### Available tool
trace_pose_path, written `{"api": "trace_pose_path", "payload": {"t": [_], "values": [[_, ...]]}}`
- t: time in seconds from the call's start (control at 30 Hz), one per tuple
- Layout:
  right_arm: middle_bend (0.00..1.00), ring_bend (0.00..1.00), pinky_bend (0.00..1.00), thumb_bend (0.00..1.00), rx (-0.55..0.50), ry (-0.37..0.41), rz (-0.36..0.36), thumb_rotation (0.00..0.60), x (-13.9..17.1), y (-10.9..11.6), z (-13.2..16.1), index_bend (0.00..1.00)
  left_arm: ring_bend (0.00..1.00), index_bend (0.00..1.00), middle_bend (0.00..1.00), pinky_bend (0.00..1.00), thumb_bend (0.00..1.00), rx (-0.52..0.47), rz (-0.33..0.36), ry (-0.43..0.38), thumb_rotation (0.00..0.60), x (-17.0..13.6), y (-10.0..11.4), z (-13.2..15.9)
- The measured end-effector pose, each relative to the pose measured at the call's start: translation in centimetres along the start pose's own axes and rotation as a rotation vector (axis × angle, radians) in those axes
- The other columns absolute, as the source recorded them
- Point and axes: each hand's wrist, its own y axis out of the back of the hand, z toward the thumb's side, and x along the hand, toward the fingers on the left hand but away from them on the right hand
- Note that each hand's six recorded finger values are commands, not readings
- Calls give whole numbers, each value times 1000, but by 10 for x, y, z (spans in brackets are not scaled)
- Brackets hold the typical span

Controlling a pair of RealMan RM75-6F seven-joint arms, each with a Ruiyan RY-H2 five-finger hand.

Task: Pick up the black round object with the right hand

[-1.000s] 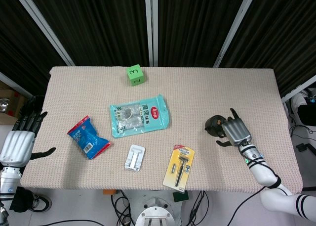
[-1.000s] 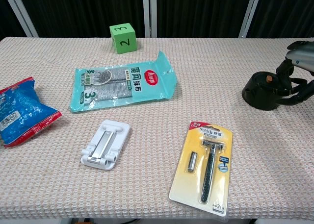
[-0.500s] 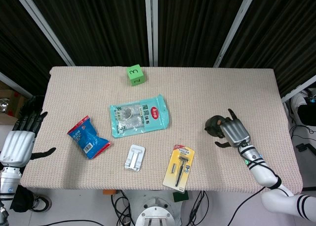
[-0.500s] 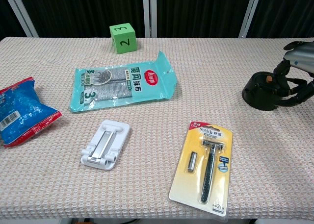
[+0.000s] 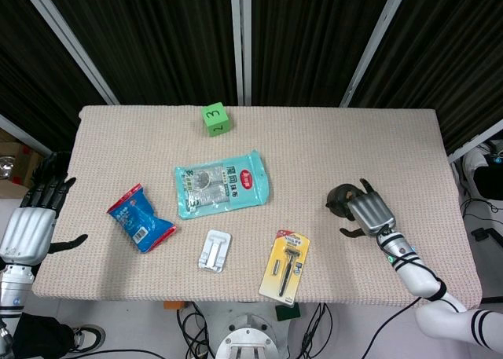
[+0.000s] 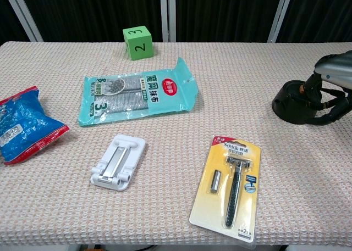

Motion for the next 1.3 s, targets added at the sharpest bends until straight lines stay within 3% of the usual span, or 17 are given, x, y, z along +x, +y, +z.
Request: {"api": "trace_pose_path", "payload": {"t": [0.27, 0.43, 0.6, 1.3], "values": [[515, 426, 238, 194, 1, -5, -2, 377, 0, 1, -2, 656, 20, 61, 24, 132, 0, 0, 0, -2, 515, 0, 0, 1], [537, 542, 240, 196, 0, -6, -1, 375, -1, 2, -2, 661, 20, 61, 23, 132, 0, 1, -1, 0, 516, 0, 0, 0], [546, 584, 260, 196, 3, -8, 13, 378, -2, -1, -2, 666, 20, 61, 23, 132, 0, 0, -1, 0, 517, 0, 0, 0], [586, 606, 170, 201, -9, -10, 17, 378, -2, -11, -6, 707, 20, 61, 24, 132, 0, 1, -5, 3, 520, 0, 0, -1]]}}
